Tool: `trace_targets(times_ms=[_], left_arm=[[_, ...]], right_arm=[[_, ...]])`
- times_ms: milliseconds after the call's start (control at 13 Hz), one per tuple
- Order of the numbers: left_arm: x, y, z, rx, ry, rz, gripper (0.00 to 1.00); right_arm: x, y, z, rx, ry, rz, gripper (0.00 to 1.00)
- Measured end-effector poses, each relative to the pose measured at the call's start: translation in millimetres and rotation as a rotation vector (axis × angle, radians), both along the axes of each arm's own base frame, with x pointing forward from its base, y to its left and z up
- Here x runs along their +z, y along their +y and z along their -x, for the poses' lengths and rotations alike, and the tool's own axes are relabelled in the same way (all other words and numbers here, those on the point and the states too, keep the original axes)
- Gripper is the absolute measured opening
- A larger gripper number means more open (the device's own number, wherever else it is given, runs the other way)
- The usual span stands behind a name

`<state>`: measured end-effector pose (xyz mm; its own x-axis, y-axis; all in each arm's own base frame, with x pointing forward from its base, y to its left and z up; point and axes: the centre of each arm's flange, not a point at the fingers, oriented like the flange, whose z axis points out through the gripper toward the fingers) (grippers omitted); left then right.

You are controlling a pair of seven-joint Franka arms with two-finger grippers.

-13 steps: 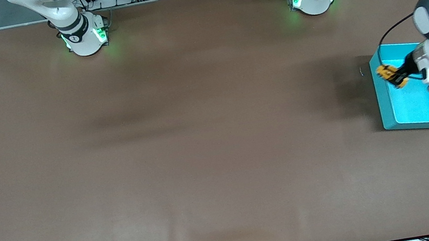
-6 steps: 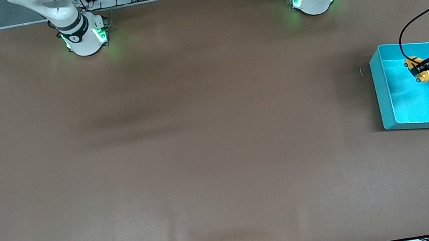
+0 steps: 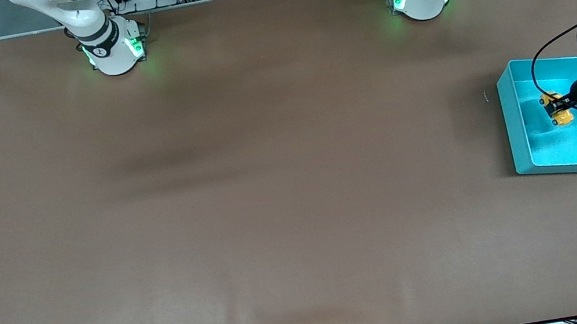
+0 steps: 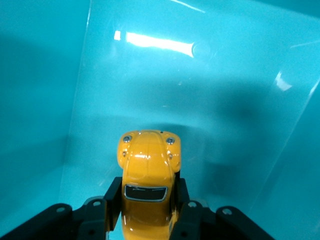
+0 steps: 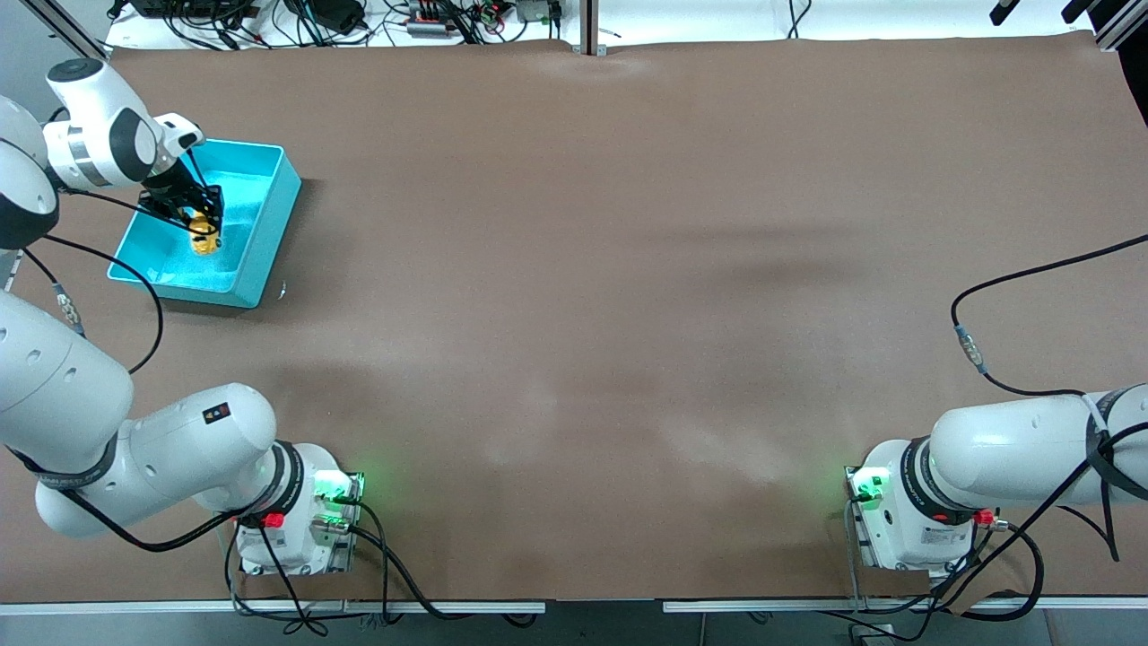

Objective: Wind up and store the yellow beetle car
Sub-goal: 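Lift the car with the left gripper and lower it into the turquoise bin, then open the left gripper to release the car inside the bin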

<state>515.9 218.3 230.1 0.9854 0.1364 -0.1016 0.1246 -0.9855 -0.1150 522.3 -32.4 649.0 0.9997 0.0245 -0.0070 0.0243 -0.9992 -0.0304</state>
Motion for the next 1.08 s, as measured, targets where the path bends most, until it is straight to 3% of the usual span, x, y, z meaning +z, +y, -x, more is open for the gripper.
trace_targets(times_ms=[769,1077], left_arm=[[-21,1,-7,-0.045,0.014,-0.014,0.46],[-18,3,-11,-0.042,0.004,-0.018,0.81]], right_arm=[[-1,0,0,0.0,0.001,0.001,1.0],[-1,0,0,0.0,-0.001,0.001,1.0]])
